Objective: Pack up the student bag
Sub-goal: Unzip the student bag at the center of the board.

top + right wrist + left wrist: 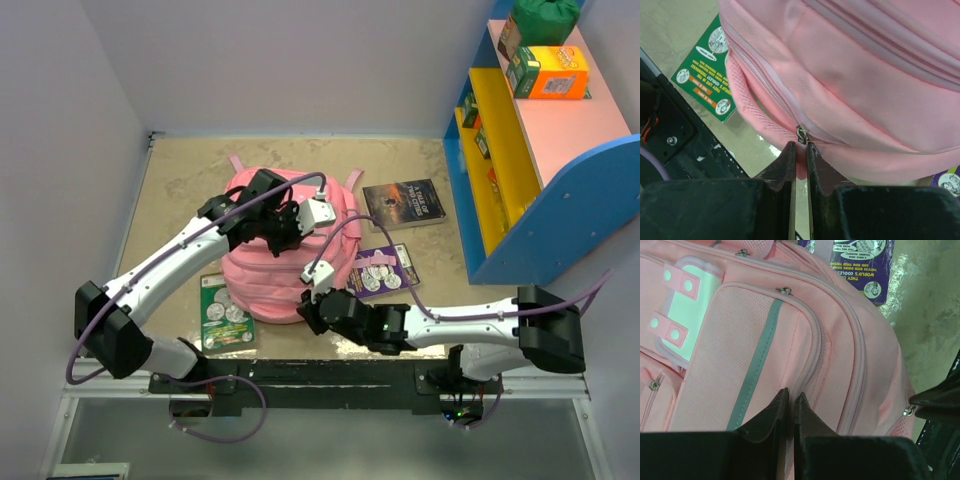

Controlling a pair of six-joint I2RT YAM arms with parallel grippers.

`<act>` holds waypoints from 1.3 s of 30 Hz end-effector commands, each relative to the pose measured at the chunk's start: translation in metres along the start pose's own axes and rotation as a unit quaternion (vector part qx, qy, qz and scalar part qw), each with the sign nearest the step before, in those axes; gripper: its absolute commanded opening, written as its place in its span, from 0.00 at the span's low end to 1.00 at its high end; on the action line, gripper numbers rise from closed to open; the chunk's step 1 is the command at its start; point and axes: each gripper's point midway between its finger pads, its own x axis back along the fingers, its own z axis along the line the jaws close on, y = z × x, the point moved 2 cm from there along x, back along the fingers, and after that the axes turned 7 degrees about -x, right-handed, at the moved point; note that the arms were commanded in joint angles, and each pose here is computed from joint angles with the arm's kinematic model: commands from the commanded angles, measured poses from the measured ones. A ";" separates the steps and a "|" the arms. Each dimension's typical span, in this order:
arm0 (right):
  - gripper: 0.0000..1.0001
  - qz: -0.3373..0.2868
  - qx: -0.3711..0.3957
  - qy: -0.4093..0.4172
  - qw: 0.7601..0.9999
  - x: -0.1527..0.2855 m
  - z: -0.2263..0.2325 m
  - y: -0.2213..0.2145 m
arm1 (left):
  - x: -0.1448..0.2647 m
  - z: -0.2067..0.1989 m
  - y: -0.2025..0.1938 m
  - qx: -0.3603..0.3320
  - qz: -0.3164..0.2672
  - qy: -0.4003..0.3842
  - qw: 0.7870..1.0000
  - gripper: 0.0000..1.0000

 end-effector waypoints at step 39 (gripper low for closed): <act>0.00 -0.097 0.146 -0.028 0.984 -0.160 0.132 0.056 | 0.040 0.034 0.134 0.140 -0.278 -0.089 0.946 0.00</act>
